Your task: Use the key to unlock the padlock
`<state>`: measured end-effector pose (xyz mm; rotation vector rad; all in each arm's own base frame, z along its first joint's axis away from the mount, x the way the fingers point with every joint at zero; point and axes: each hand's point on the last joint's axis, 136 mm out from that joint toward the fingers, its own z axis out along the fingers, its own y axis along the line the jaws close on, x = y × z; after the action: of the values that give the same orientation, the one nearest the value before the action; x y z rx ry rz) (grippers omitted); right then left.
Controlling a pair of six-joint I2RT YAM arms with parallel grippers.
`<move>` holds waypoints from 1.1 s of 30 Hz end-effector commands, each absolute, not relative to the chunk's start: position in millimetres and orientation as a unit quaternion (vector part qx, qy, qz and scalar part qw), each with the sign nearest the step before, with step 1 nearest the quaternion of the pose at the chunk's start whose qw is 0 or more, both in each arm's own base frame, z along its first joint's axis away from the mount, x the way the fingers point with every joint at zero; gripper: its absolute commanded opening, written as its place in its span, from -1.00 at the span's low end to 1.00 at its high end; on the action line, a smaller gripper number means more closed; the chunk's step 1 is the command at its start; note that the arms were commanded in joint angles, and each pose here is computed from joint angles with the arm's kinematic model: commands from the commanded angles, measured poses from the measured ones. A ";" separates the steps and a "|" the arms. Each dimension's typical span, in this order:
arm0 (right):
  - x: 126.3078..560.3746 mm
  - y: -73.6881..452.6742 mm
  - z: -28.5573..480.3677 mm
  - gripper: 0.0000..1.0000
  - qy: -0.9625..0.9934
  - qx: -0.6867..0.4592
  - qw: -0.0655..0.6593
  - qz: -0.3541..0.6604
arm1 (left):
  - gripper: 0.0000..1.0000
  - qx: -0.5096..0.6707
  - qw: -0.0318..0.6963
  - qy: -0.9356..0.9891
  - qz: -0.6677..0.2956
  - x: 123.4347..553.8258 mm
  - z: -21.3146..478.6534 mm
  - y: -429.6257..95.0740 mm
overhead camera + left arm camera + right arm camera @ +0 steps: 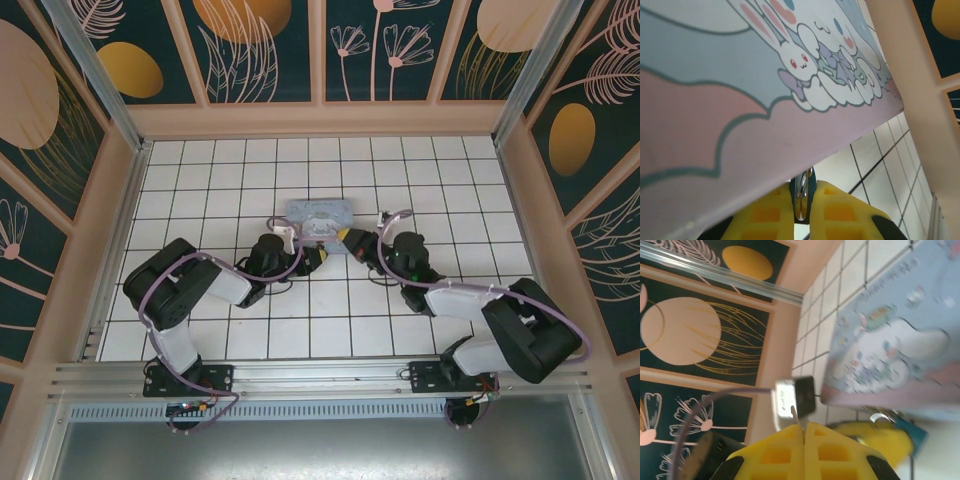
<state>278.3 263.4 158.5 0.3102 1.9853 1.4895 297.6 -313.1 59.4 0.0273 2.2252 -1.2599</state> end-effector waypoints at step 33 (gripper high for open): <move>232.6 250.8 81.6 -1.00 0.789 0.179 0.275 0.519 | -1.00 0.001 0.166 0.781 -0.602 269.4 105.2 -336.6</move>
<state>226.2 247.1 71.1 0.4754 2.1731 1.3738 269.9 -334.9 94.7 -0.0236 2.2682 -1.6635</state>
